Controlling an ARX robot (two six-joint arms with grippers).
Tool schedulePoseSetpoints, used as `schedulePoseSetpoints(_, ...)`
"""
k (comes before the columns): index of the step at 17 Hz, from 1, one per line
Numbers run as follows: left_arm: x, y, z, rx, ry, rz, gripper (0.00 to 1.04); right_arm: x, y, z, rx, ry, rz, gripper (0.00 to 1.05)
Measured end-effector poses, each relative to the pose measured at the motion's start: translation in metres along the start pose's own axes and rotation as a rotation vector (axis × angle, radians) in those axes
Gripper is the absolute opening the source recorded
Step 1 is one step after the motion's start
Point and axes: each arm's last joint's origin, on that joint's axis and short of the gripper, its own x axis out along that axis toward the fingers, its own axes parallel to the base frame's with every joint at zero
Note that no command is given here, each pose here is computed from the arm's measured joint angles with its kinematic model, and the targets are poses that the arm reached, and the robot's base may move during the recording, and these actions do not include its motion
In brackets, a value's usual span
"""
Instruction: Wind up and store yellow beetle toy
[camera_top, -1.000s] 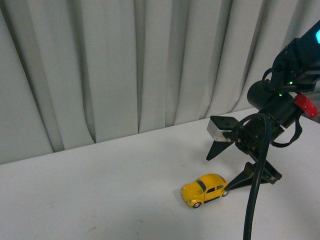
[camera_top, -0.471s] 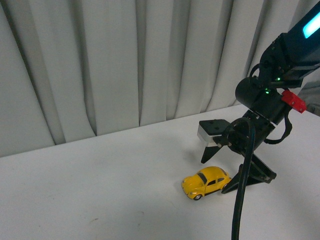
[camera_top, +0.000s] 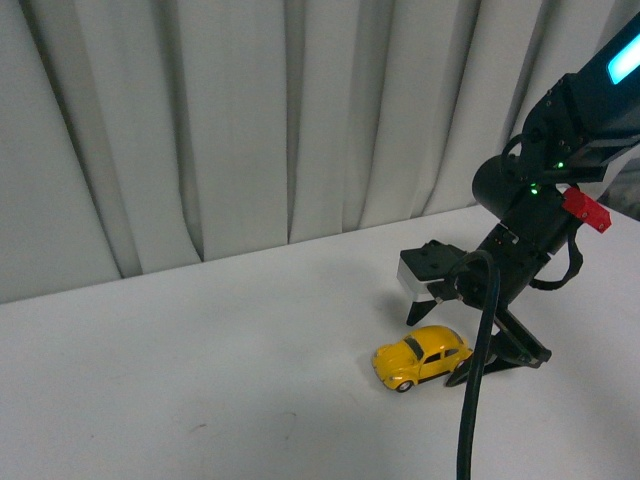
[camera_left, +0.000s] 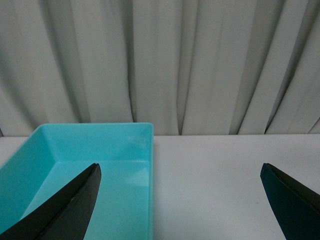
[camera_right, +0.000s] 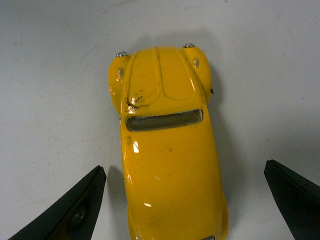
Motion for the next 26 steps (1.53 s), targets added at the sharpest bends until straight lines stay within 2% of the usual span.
schedulePoseSetpoints(6,0.000,0.000,0.000,0.000,0.000,0.000,0.98,0.016,-0.004,0.025,-0.066,-0.002,0.031,0.98)
schedulePoseSetpoints(12,0.000,0.000,0.000,0.000,0.000,0.000,0.98,0.017,0.003,0.025,-0.064,0.035,0.045,0.97)
schedulePoseSetpoints(13,0.000,0.000,0.000,0.000,0.000,0.000,0.98,0.017,0.004,0.025,-0.063,0.038,0.047,0.93)
schedulePoseSetpoints(15,0.000,0.000,0.000,0.000,0.000,0.000,0.98,0.014,0.006,0.023,-0.058,0.063,0.047,0.78)
schedulePoseSetpoints(17,0.000,0.000,0.000,0.000,0.000,0.000,0.98,0.011,0.006,0.020,-0.049,0.075,0.050,0.53)
schedulePoseSetpoints(18,0.000,0.000,0.000,0.000,0.000,0.000,0.98,0.010,0.005,0.019,-0.047,0.078,0.049,0.47)
schedulePoseSetpoints(26,0.000,0.000,0.000,0.000,0.000,0.000,0.98,0.002,-0.006,0.018,-0.055,0.143,0.031,0.45)
